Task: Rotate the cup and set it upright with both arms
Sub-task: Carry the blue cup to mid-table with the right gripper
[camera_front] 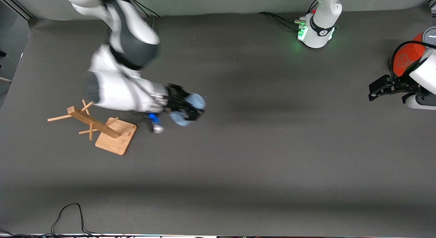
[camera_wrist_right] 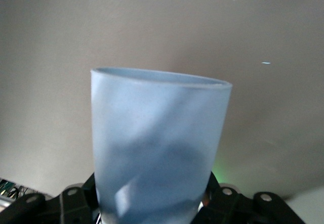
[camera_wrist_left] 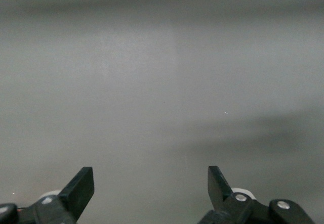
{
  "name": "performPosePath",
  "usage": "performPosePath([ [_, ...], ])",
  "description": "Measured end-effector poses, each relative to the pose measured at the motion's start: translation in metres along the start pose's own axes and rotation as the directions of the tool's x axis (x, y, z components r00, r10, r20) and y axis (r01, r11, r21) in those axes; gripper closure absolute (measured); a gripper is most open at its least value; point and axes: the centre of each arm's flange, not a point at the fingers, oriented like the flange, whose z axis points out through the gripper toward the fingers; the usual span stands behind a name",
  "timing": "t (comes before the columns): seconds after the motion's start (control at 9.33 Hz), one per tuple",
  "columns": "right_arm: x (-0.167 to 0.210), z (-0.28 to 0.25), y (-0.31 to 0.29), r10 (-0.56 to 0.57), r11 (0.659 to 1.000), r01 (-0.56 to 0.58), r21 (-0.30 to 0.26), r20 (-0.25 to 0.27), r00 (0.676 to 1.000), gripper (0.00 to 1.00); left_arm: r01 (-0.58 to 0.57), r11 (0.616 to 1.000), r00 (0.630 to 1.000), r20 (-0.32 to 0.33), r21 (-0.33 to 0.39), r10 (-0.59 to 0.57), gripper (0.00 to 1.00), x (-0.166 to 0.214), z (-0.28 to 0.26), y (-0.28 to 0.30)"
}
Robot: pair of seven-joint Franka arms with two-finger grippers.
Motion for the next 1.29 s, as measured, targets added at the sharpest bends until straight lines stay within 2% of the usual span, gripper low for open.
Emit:
performPosePath([
  [0.21,-0.021,0.086,-0.027,-0.059,0.996,0.065,0.058,-0.103,0.993,0.26,0.002,1.0,1.0,0.001,0.0,-0.002,0.0,0.0,0.0,-0.001],
  [0.43,-0.031,0.177,-0.038,-0.114,0.98,0.143,0.136,-0.202,0.973,0.26,0.004,1.0,1.0,0.001,0.0,-0.004,0.0,0.0,0.001,-0.002],
  [0.54,-0.035,0.225,-0.034,-0.13,0.968,0.175,0.178,-0.242,0.962,0.26,0.005,1.0,1.0,0.001,0.0,-0.005,0.0,0.0,0.001,-0.003],
  [0.64,-0.036,0.266,-0.026,-0.147,0.96,0.202,0.193,-0.268,0.952,0.26,0.005,1.0,1.0,-0.001,0.0,-0.005,0.0,0.0,0.001,-0.003],
  [0.86,-0.037,0.312,-0.013,-0.203,0.95,0.265,0.166,-0.319,0.926,0.26,0.01,1.0,1.0,0.002,0.0,-0.01,0.0,0.001,0.003,-0.006],
  [0.96,-0.037,0.322,-0.009,-0.225,0.947,0.286,0.146,-0.335,0.915,0.26,0.015,1.0,1.0,0.006,0.0,-0.015,0.0,0.001,0.005,-0.009],
  [1.18,-0.038,0.32,-0.011,-0.233,0.943,0.298,0.148,-0.344,0.909,0.25,0.02,1.0,1.0,0.016,0.0,-0.02,0.0,0.001,0.008,-0.011],
  [1.29,-0.039,0.316,-0.014,-0.239,0.94,0.307,0.151,-0.351,0.905,0.12,0.023,1.0,0.999,0.027,-0.001,-0.023,0.0,0.001,0.013,-0.012],
])
